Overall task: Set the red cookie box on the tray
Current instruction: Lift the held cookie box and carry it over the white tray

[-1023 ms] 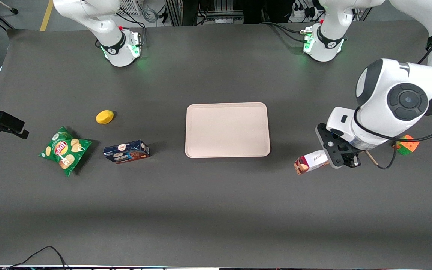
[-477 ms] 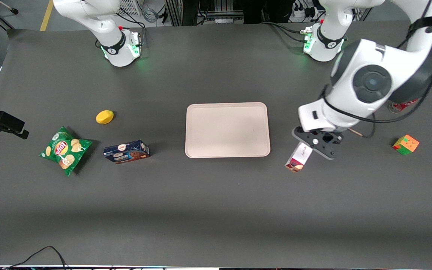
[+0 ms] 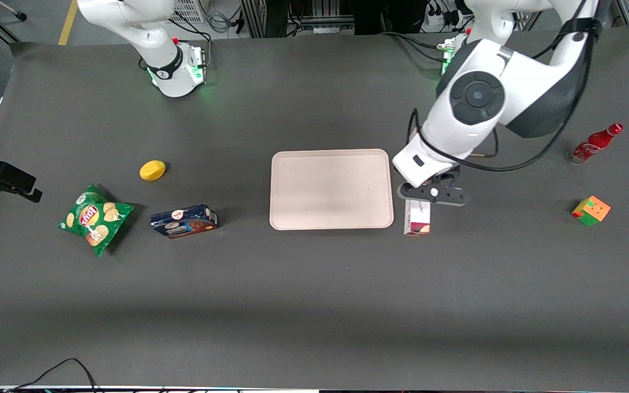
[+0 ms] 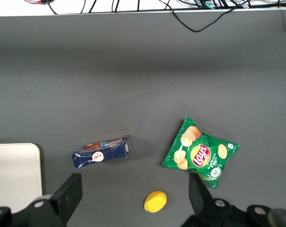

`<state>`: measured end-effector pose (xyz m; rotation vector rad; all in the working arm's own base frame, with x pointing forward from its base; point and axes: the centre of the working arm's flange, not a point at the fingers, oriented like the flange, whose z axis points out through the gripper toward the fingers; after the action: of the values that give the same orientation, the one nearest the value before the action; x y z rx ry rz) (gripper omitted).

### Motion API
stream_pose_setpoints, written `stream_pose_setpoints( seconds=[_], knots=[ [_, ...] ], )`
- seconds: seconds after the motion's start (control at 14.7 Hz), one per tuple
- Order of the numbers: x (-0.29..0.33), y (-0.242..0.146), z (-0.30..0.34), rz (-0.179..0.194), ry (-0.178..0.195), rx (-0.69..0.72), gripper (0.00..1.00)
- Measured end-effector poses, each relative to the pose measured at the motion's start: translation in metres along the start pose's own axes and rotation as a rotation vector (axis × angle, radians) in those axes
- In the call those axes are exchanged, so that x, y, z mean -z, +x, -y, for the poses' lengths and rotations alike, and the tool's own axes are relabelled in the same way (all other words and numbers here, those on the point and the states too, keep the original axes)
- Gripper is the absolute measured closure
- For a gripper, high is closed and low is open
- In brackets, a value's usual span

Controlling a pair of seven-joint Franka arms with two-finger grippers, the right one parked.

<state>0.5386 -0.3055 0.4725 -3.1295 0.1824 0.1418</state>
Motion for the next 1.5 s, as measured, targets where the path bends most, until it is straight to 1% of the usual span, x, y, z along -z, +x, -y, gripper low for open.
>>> stream_pose_setpoints(
  seconds=[0.14,0.27,0.61,0.68,0.89,1.16,1.3,1.5],
  knots=[
    [-0.019,-0.011,-0.014,-0.030,-0.009,0.037,0.78],
    [-0.044,-0.028,-0.023,-0.050,-0.041,0.081,0.78],
    [-0.106,-0.074,-0.054,-0.106,-0.087,0.147,0.78],
    [-0.120,-0.082,-0.056,-0.111,-0.094,0.150,0.78],
    [-0.151,-0.097,-0.052,-0.105,-0.092,0.152,0.78],
    [-0.172,-0.114,-0.058,-0.133,-0.121,0.163,0.78],
    [-0.182,-0.119,-0.059,-0.142,-0.107,0.137,0.78],
    [-0.197,-0.116,-0.060,-0.149,-0.118,0.123,0.78]
  ],
)
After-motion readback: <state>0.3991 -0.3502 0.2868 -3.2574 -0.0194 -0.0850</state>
